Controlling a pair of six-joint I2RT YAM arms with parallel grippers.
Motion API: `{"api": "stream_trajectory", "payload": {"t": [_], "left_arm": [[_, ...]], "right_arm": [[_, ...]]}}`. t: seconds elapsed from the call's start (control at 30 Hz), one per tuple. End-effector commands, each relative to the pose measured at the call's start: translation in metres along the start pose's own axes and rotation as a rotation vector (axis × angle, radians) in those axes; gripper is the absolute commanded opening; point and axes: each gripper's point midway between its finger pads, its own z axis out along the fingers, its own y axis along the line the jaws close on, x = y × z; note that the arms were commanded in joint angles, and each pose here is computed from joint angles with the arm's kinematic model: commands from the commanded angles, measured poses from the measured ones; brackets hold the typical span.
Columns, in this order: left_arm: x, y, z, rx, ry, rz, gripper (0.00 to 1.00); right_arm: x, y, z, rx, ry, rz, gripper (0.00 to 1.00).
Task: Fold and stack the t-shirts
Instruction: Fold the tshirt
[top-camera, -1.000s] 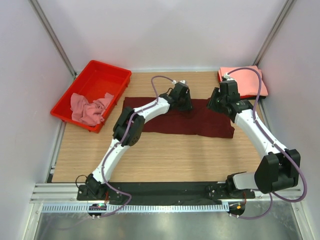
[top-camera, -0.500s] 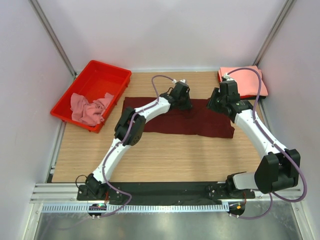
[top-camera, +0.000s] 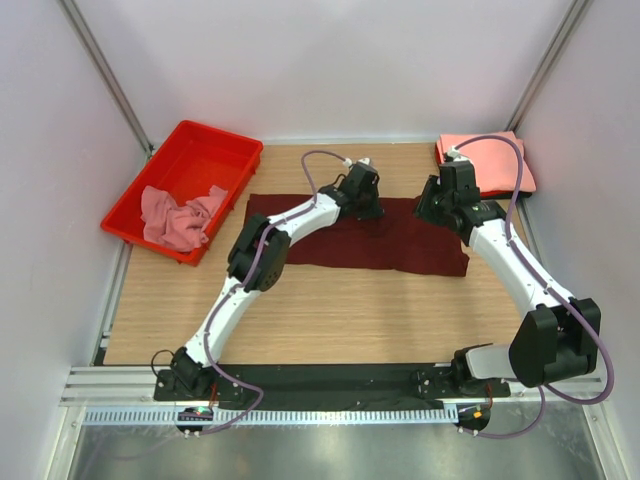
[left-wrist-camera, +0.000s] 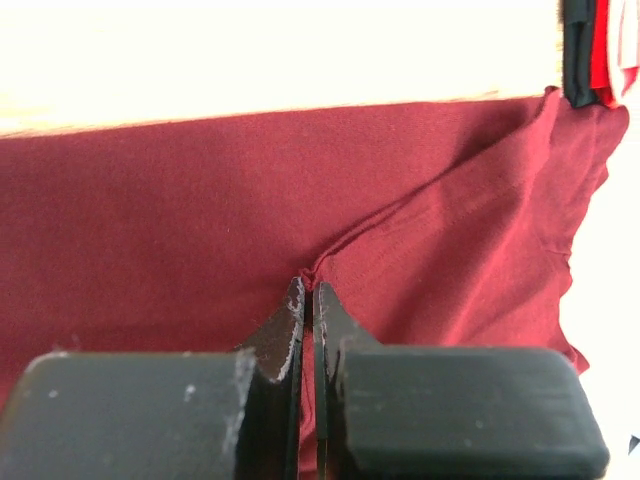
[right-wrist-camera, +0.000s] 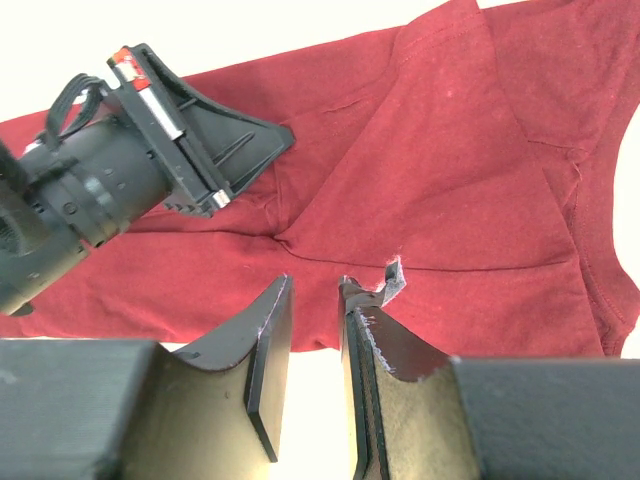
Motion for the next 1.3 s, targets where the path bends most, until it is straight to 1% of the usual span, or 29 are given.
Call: {"api": "stream_trajectory", "payload": {"t": [0.0,0.17,0.33,0.43,0.57,0.67,0.77,0.83,0.87,0.9,0.93,0.97,1.0,1.03,1.07,1.13,1.17,1.23,1.27], "left_arm": [[-0.056,-0.042,-0.046,0.079,-0.143,-0.007,0.00],[-0.062,-0.047,-0.055,0.092,-0.170,-0.002,0.00],[-0.060,-0.044,-0.056,0.089,-0.167,0.003,0.00],[-0.063,-0.033,-0.056,0.041,-0.194,-0.003,0.00],[-0.060,-0.020,-0.052,0.006,-0.191,-0.011,0.01],[-0.059,-0.008,-0.047,-0.017,-0.186,-0.026,0.05],[-0.063,-0.005,-0.046,-0.004,-0.177,-0.042,0.06],[-0.073,-0.012,-0.052,0.030,-0.182,-0.051,0.09],[-0.079,-0.012,-0.056,0.035,-0.189,-0.053,0.15],[-0.080,-0.015,-0.060,0.054,-0.175,-0.052,0.19],[-0.087,-0.020,-0.071,0.065,-0.186,-0.049,0.22],[-0.088,-0.018,-0.077,0.056,-0.184,-0.043,0.29],[-0.091,-0.015,-0.084,0.041,-0.193,-0.027,0.31],[-0.085,-0.010,-0.089,0.021,-0.177,-0.015,0.33],[-0.091,-0.007,-0.107,-0.016,-0.197,-0.002,0.36],[-0.089,0.004,-0.122,-0.073,-0.201,0.017,0.39],[-0.080,0.011,-0.137,-0.097,-0.181,0.016,0.39],[-0.066,0.023,-0.151,-0.131,-0.153,0.006,0.39],[-0.042,0.047,-0.153,-0.202,-0.104,-0.014,0.39]], "right_arm": [[-0.016,0.004,-0.007,-0.015,-0.073,-0.001,0.32],[-0.015,0.004,-0.005,-0.015,-0.068,-0.003,0.31],[-0.016,0.004,-0.006,-0.015,-0.070,-0.005,0.31],[-0.016,0.002,-0.006,-0.006,-0.072,-0.003,0.32],[-0.014,0.000,-0.004,0.002,-0.068,-0.009,0.32],[-0.013,-0.002,-0.003,0.008,-0.064,-0.009,0.31],[-0.013,-0.004,-0.002,0.023,-0.066,-0.014,0.32],[-0.012,-0.005,-0.002,0.027,-0.063,-0.012,0.32],[-0.011,-0.006,-0.001,0.032,-0.057,-0.007,0.31],[-0.010,-0.008,0.000,0.045,-0.052,0.000,0.31],[-0.006,-0.011,-0.001,0.067,-0.035,0.006,0.31],[-0.004,-0.020,0.002,0.121,-0.030,0.031,0.30],[0.000,-0.026,0.003,0.149,-0.017,0.048,0.29],[0.007,-0.032,0.003,0.179,0.013,0.060,0.29],[0.011,-0.036,0.004,0.194,0.023,0.101,0.29],[0.024,-0.045,0.009,0.235,0.067,0.131,0.27],[0.029,-0.050,0.010,0.261,0.078,0.146,0.27],[0.044,-0.069,0.011,0.353,0.107,0.193,0.26],[0.048,-0.076,0.012,0.373,0.116,0.217,0.26]]}}
